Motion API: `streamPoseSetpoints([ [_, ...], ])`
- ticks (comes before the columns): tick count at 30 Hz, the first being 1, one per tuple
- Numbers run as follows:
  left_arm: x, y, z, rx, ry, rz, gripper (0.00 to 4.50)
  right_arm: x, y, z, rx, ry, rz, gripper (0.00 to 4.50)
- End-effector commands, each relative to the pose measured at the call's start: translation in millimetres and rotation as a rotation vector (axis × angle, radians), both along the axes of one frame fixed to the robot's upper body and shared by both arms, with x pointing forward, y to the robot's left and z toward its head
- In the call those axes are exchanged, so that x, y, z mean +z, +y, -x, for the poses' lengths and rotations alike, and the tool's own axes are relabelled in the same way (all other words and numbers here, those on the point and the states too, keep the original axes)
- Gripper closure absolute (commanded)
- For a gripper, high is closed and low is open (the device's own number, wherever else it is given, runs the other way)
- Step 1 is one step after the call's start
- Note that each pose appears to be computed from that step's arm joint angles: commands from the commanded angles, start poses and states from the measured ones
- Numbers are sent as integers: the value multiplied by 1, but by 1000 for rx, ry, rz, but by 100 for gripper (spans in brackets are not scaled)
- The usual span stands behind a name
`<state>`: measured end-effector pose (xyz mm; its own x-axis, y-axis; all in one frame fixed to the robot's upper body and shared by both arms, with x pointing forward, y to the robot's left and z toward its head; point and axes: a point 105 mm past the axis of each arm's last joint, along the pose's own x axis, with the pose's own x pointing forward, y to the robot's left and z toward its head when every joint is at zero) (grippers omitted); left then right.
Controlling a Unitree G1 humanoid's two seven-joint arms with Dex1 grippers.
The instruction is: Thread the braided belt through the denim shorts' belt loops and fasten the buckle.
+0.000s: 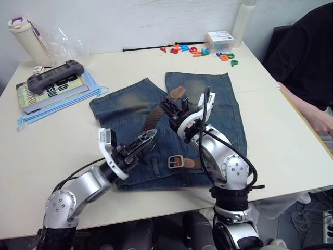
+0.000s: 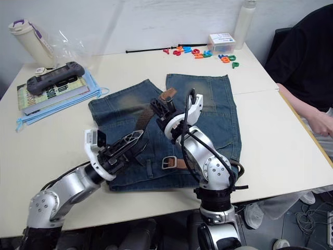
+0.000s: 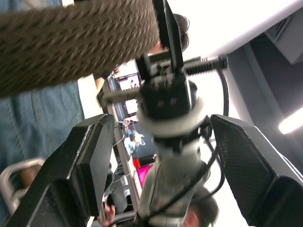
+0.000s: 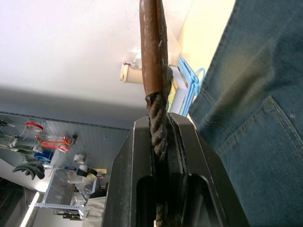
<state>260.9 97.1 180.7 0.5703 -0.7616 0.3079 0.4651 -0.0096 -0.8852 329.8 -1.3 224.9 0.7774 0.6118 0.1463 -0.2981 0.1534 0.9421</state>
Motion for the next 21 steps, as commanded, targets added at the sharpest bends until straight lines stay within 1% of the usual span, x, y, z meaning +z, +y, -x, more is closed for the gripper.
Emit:
streamPoseSetpoints([
  [1, 13, -4, -8, 36, 0, 47, 90, 18, 22, 14, 83, -31, -97, 450],
  [4, 26, -6, -12, 80, -8, 88, 90, 16, 22, 13, 80, -29, -87, 450],
  [9, 33, -3, -20, 150, 28, 98, 90, 15, 20, 12, 72, -34, -76, 450],
  [14, 32, 4, -24, 216, 77, 109, 90, 15, 18, 10, 55, -37, -73, 450],
  [21, 34, 20, -30, 323, 148, 209, 90, 16, 13, 8, 20, -45, -70, 450],
])
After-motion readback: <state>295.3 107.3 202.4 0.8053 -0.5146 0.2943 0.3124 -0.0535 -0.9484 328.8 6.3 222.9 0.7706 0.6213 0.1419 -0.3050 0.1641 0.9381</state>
